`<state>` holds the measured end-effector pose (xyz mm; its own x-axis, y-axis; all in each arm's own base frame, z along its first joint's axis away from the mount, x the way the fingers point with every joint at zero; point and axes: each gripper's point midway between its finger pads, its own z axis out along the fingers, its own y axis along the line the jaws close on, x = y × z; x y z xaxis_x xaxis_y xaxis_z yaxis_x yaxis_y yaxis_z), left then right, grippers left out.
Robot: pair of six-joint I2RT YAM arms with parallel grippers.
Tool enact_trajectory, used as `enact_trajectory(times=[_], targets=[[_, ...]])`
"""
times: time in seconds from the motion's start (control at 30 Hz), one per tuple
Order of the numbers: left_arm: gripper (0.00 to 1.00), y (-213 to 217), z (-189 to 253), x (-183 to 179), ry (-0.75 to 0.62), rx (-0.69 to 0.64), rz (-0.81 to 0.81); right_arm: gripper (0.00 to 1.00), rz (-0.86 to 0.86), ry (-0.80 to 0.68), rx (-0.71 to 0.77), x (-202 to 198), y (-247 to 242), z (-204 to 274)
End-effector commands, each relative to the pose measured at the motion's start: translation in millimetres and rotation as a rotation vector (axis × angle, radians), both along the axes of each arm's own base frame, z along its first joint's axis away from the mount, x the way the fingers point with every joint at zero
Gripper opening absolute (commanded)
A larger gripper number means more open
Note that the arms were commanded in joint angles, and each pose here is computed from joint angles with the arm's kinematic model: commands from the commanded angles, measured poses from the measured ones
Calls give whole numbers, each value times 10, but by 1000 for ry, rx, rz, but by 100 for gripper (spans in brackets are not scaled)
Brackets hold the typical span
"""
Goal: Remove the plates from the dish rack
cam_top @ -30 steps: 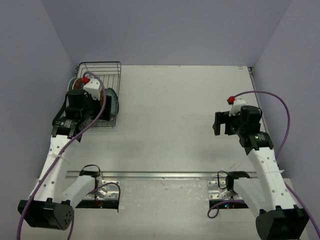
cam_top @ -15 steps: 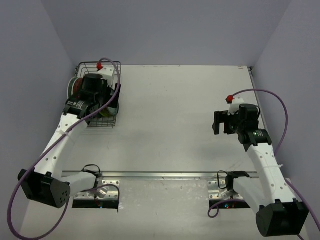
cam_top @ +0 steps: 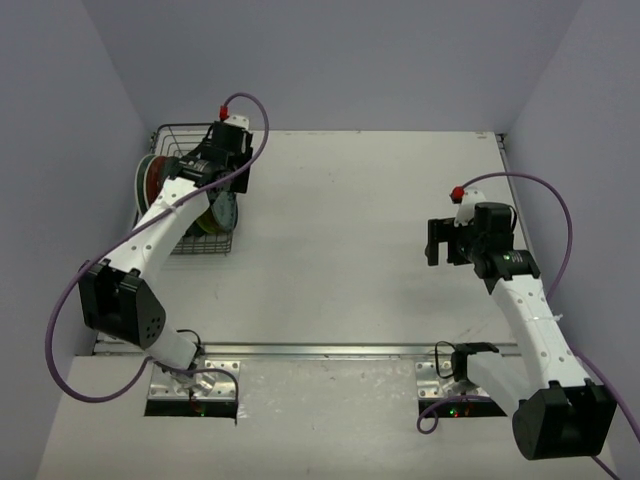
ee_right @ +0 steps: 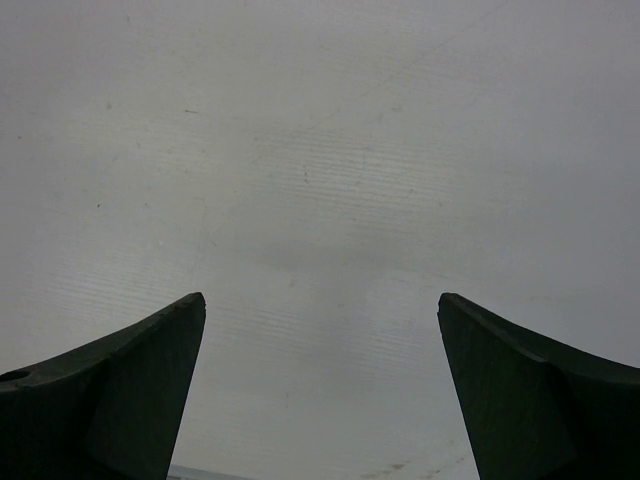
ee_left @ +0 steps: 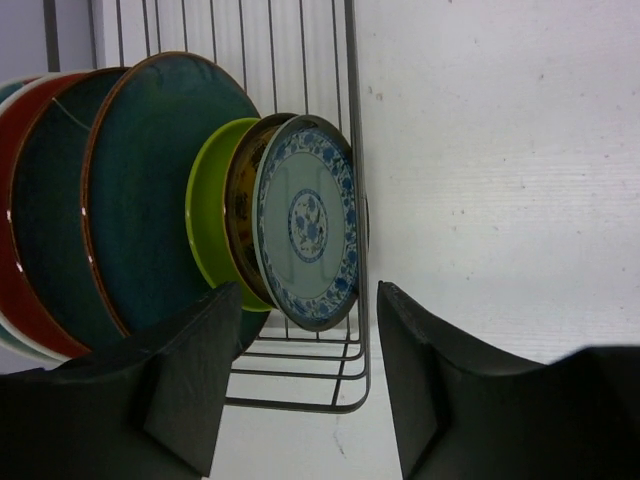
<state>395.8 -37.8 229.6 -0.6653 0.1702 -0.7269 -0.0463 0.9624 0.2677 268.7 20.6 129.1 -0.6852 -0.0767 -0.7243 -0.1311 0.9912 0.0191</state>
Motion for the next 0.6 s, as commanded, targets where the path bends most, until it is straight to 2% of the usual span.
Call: enact_trajectory(times=[0.0, 0.23, 0.57], targets=[[52, 128, 28, 154, -7, -33, 89, 99, -24, -72, 8, 157, -15, 263], [47, 420, -337, 307, 89, -104, 172, 99, -24, -69, -3, 152, -32, 246], [41, 406, -619, 349, 142, -124, 160, 99, -24, -61, -1, 155, -28, 231]])
